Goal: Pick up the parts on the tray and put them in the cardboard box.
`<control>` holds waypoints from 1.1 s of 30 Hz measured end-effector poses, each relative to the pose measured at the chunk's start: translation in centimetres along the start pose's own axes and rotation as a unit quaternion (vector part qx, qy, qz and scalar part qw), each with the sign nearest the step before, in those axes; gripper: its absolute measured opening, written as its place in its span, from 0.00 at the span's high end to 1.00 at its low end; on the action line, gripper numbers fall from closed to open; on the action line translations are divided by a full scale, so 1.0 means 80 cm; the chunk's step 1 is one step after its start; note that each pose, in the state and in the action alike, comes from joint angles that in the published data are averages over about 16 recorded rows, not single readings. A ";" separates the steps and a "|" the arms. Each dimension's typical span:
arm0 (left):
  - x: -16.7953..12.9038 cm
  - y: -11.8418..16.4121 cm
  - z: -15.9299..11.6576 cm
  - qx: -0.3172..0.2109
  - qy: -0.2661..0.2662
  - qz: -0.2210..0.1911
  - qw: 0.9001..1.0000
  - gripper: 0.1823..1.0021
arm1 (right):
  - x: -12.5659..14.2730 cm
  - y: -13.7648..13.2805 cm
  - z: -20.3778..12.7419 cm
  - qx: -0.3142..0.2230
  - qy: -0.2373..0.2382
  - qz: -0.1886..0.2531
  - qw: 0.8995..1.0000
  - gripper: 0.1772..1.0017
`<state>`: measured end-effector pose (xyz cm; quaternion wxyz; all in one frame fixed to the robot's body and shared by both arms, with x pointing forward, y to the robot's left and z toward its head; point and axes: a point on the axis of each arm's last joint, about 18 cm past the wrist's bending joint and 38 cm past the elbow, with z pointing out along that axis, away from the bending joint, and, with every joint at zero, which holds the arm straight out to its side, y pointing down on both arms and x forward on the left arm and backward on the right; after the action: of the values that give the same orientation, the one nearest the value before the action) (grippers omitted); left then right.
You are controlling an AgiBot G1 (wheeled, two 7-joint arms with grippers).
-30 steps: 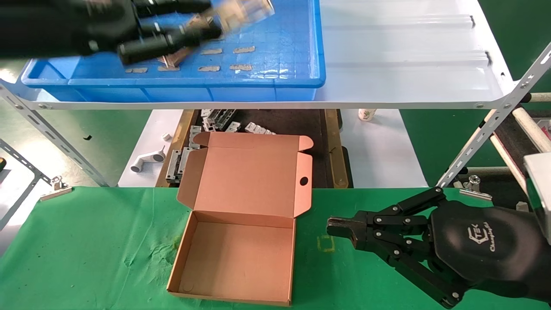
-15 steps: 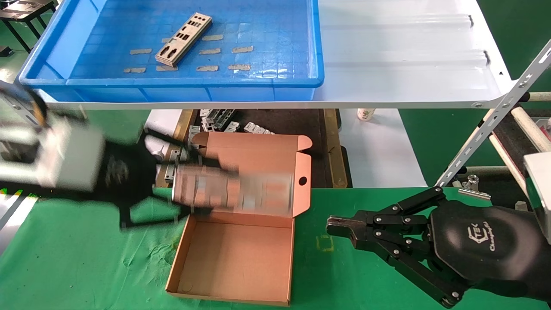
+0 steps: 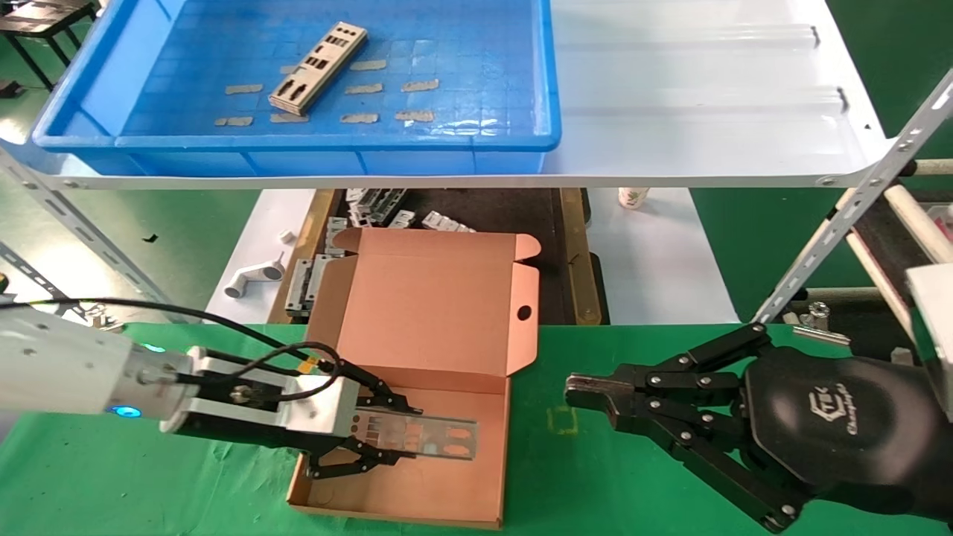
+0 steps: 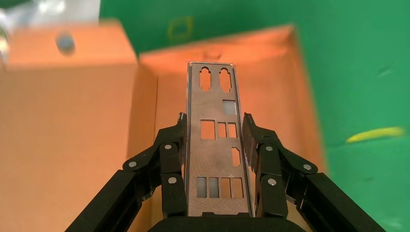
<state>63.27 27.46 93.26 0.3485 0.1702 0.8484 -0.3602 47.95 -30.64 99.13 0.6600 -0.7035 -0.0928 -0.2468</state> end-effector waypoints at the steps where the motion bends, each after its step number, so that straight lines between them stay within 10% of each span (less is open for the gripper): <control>1: 0.001 0.005 0.007 -0.004 0.001 -0.006 1.000 0.69 | 0.000 0.000 0.000 0.000 0.000 0.000 1.000 0.98; 33: -0.014 0.029 0.034 0.011 0.007 -0.092 0.996 0.50 | 0.000 0.000 0.000 0.000 0.000 0.000 1.000 0.98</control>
<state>66.58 26.99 91.58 0.3064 0.0981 0.8586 -0.3990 47.95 -30.64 99.13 0.6600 -0.7035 -0.0928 -0.2468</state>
